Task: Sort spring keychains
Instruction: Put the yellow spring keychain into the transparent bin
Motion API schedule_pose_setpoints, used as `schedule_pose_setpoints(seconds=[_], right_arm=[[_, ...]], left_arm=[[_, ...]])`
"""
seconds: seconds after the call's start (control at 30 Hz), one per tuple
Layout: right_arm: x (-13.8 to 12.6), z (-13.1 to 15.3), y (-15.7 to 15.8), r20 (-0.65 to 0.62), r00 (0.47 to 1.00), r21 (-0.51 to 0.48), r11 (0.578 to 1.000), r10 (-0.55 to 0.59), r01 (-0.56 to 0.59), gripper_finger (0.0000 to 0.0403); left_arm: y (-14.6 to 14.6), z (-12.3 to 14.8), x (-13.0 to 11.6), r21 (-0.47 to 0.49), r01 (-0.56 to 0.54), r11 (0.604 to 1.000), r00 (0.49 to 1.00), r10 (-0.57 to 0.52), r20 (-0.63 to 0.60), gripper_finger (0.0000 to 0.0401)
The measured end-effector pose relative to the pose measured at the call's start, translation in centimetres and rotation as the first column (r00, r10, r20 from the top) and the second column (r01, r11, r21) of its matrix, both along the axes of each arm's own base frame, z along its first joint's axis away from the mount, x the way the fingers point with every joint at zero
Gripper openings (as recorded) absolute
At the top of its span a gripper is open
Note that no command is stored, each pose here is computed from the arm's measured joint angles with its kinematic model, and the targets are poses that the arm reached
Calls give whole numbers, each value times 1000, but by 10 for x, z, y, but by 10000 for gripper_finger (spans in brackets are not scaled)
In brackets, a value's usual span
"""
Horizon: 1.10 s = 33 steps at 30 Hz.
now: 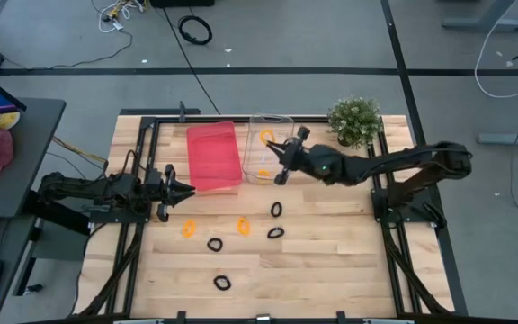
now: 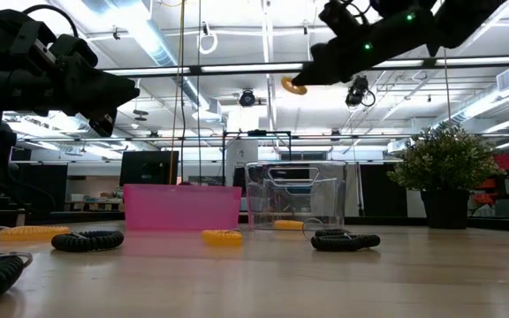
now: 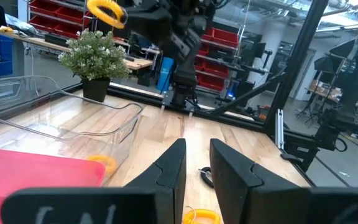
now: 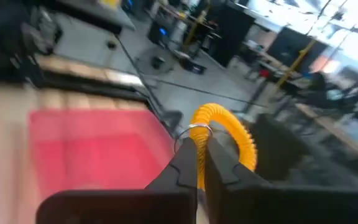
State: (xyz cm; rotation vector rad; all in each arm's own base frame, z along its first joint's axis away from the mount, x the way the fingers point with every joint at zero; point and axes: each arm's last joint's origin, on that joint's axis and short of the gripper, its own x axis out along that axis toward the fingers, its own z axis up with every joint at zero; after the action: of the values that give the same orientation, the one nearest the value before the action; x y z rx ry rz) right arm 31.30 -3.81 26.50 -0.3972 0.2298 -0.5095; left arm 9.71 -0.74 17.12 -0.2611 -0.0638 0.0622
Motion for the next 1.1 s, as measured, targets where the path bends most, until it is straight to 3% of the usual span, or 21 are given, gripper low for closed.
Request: schedule_pose_setpoints(seconds=[0.2, 0.53, 0.73, 1.1], right_arm=[[-7, 4, -21, 65, 998, 109, 994, 10, -17, 2], [-9, 6, -30, 97, 995, 124, 992, -16, 4, 17], [-11, 4, -37, 120, 991, 196, 980, -56, 32, 57], [-11, 3, -40, 107, 992, 199, 979, -66, 43, 152]], left_arm=[[0, 0, 0, 0, 0, 1000, 1000, 0, 1, 76], [0, 0, 0, 0, 0, 1000, 1000, 0, 1, 76], [0, 0, 0, 0, 0, 1000, 1000, 0, 1, 76], [0, 0, 0, 0, 0, 1000, 1000, 0, 2, 76]])
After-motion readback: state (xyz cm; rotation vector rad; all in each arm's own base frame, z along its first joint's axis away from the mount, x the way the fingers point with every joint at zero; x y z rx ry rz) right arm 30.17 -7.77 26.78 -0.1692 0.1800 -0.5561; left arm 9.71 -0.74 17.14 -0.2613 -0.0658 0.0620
